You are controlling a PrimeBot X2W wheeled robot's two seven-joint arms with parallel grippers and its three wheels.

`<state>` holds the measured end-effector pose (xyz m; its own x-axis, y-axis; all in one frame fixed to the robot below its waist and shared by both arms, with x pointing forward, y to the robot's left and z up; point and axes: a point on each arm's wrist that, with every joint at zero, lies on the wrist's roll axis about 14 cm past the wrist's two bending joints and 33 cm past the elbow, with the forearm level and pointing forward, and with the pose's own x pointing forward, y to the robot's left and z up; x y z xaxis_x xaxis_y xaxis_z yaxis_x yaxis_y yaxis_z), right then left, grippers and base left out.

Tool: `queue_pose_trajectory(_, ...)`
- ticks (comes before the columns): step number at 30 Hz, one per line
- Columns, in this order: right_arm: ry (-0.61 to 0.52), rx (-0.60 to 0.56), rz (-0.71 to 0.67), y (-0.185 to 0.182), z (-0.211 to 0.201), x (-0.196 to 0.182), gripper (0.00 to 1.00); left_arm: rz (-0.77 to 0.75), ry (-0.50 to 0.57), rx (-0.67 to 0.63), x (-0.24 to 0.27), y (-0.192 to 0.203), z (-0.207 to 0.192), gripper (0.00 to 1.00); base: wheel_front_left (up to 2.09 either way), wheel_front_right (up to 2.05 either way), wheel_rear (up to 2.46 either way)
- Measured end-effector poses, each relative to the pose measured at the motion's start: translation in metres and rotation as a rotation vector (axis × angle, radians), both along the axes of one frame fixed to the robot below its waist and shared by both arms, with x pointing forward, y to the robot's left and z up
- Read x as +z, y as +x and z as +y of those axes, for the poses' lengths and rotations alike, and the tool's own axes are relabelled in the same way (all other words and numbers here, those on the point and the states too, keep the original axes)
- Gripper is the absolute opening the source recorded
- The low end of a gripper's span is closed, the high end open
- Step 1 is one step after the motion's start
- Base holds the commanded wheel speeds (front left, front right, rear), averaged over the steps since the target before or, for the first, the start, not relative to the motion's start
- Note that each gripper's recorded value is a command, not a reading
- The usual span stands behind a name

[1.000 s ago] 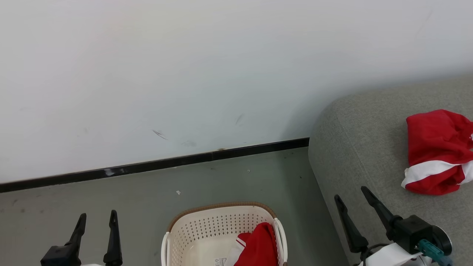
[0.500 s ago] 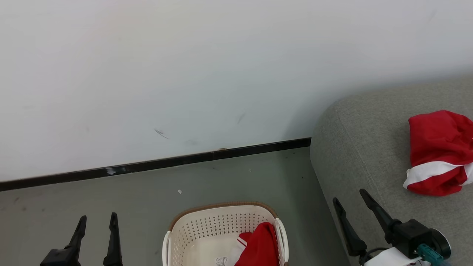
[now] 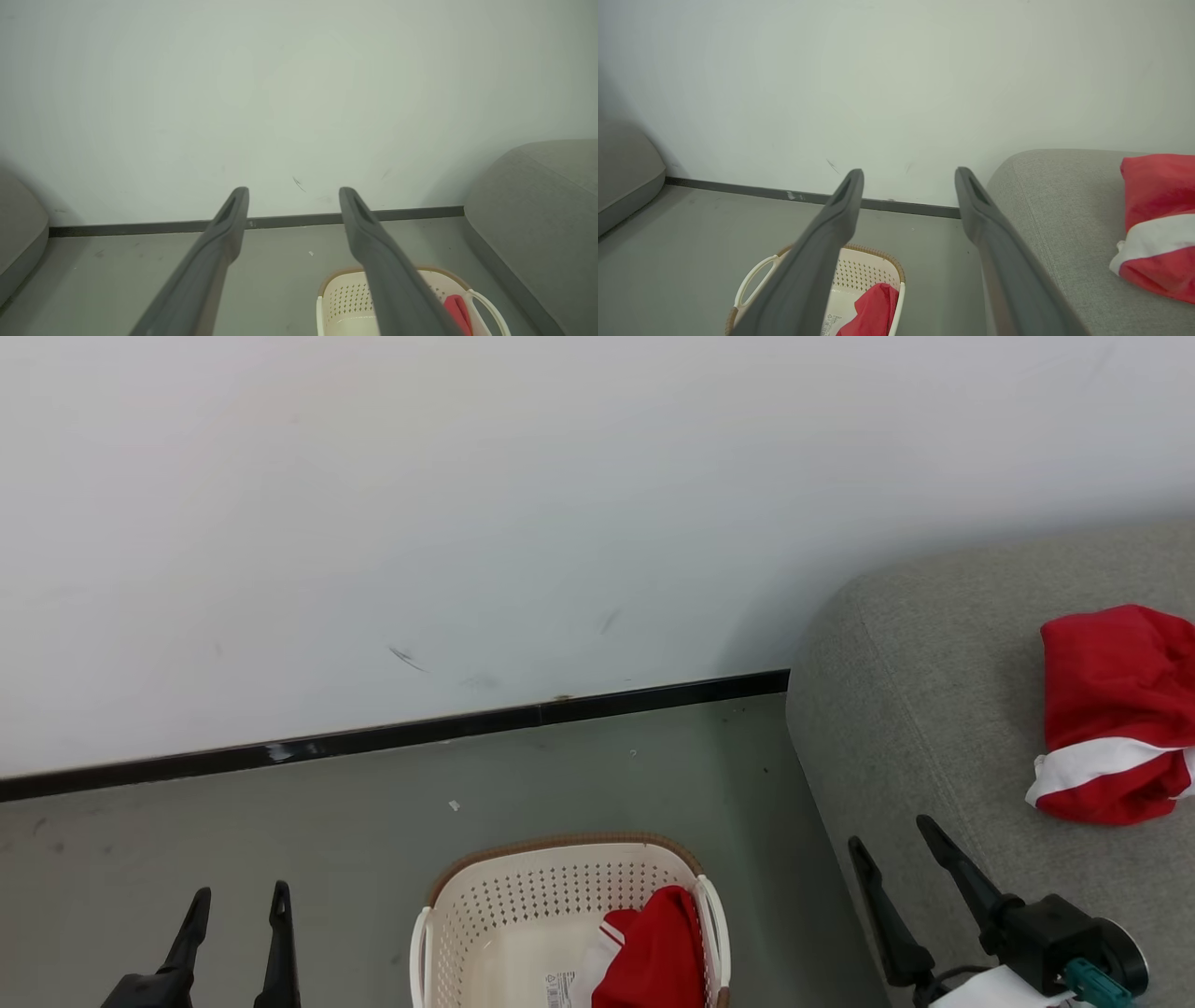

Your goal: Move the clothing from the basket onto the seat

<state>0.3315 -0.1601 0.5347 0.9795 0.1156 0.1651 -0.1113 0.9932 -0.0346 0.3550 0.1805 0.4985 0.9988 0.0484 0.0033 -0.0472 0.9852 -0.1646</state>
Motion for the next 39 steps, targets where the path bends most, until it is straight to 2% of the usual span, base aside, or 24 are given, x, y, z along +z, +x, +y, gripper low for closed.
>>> queue_pose_trajectory(9,-0.001,-0.015,0.002,0.004,-0.005,0.0,1.0,0.032,0.06,-0.055,-0.006,0.009,-0.005,1.0,0.0,0.0,0.0)
queue_pose_trajectory(28,-0.033,-0.083,0.022,0.017,-0.027,-0.005,1.0,0.099,0.091,-0.261,-0.021,0.049,-0.059,1.0,0.0,0.0,0.0)
queue_pose_trajectory(39,-0.047,-0.095,-0.02,0.044,-0.032,0.007,1.0,0.135,0.105,-0.338,-0.034,0.076,-0.081,1.0,0.0,0.0,0.0)
